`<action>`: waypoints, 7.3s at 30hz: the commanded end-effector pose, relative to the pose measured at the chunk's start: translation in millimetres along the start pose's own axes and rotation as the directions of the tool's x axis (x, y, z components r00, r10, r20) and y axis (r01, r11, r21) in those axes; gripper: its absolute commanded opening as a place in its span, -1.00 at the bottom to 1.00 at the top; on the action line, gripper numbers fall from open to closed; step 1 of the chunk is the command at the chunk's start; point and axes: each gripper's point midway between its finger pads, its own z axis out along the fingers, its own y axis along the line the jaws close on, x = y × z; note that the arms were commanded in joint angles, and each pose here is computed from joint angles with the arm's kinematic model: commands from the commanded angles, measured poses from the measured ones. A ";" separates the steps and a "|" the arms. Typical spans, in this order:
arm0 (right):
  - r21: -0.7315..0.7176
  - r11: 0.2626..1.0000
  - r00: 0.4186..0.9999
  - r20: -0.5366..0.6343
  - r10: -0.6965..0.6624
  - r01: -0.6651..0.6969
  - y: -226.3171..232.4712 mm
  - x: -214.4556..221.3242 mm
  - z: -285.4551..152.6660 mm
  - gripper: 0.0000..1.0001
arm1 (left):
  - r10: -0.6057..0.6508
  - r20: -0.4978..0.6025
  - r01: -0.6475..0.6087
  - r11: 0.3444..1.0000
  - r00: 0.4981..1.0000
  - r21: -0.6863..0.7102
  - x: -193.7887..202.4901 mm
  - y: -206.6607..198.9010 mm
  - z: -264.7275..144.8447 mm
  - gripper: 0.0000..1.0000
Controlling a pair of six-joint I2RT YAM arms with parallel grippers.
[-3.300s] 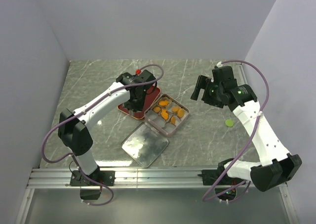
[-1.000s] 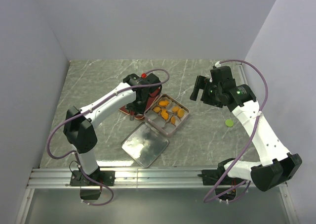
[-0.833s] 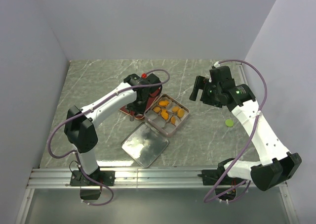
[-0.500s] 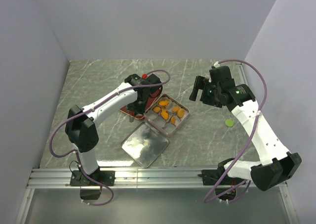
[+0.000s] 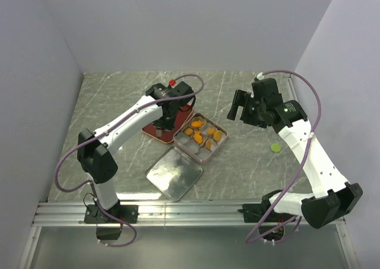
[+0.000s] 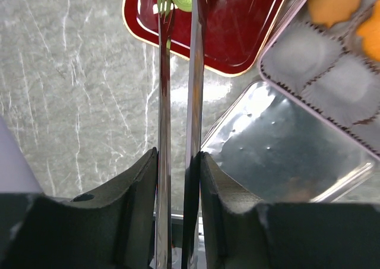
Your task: Pack the cookies
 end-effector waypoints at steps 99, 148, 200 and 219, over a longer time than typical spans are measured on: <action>0.045 0.997 0.998 0.006 0.060 -0.060 -7.6 3.7 -1.8 1.00 | -0.418 -0.152 0.408 0.908 0.896 -0.092 64.3 135.9 169.7 0.07; 0.071 0.991 0.993 0.006 0.116 -0.116 -32.0 38.7 -23.0 1.00 | -0.169 -0.099 0.195 0.897 0.981 0.397 98.5 -35.4 102.8 -0.04; -0.411 0.891 0.978 -0.162 0.135 -0.191 78.2 15.9 -27.1 1.00 | -0.289 0.271 0.154 0.891 0.918 0.427 -7.0 44.1 -84.6 -0.99; -0.527 0.641 0.828 -0.393 0.399 -0.559 103.7 -18.7 -18.2 1.00 | -0.419 0.485 0.174 0.864 0.767 0.472 -73.8 72.8 -154.8 -0.99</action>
